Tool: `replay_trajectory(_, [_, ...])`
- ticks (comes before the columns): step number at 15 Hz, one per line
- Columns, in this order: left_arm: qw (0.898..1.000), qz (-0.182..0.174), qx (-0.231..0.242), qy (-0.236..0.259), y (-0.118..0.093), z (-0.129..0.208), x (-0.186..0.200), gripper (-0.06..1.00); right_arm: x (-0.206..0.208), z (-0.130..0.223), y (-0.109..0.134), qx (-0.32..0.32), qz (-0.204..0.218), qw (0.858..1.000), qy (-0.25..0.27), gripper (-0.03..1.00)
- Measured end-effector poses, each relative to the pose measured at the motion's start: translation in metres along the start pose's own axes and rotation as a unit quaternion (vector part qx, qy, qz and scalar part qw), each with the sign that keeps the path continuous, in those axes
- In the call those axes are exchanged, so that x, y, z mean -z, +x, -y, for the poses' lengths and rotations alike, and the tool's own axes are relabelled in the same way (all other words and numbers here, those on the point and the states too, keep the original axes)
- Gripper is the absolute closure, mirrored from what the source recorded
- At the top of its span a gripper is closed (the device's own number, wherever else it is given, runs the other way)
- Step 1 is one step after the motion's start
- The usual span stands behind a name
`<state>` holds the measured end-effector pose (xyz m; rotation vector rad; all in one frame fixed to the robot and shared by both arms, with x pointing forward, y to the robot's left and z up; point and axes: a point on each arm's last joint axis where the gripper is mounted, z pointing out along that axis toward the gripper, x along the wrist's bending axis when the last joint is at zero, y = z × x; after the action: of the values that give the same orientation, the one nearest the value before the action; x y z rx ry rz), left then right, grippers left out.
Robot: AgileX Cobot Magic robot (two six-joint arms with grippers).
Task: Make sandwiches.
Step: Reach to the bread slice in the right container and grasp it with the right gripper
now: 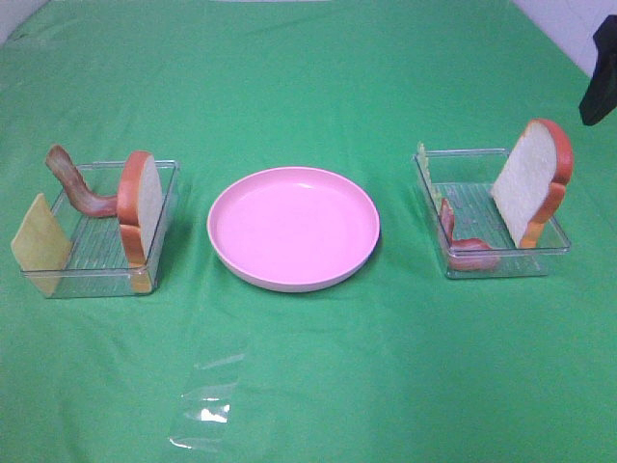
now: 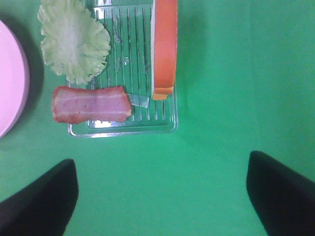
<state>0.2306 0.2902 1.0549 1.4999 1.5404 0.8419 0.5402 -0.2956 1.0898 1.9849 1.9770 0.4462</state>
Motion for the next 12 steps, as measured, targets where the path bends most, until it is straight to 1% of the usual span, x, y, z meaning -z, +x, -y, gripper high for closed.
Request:
replay_trajectory(1, [1.0, 0.0, 0.0, 0.0, 0.0, 0.0, 0.0, -0.03, -0.031, -0.014, 0.0, 0.001, 0.0, 1.0, 0.024, 0.08])
replay_trajectory(3, [1.0, 0.0, 0.0, 0.0, 0.0, 0.0, 0.0, -0.03, -0.056, -0.026, 0.0, 0.001, 0.0, 1.0, 0.03, 0.08])
replay_trajectory(4, [1.0, 0.0, 0.0, 0.0, 0.0, 0.0, 0.0, -0.03, -0.061, -0.028, 0.0, 0.001, 0.0, 1.0, 0.03, 0.08])
replay_trajectory(8, [1.0, 0.0, 0.0, 0.0, 0.0, 0.0, 0.0, -0.03, -0.108, -0.043, 0.001, 0.001, 0.0, 1.0, 0.015, 0.09])
replay_trajectory(9, [1.0, 0.0, 0.0, 0.0, 0.0, 0.0, 0.0, -0.03, -0.113, -0.043, 0.001, 0.001, 0.0, 1.0, 0.014, 0.09])
replay_trajectory(10, [1.0, 0.0, 0.0, 0.0, 0.0, 0.0, 0.0, -0.03, -0.13, -0.044, 0.001, -0.002, -0.003, 1.0, 0.015, 0.1])
replay_trajectory(12, [1.0, 0.0, 0.0, 0.0, 0.0, 0.0, 0.0, -0.03, -0.139, -0.043, 0.001, -0.004, -0.004, 1.0, 0.018, 0.1])
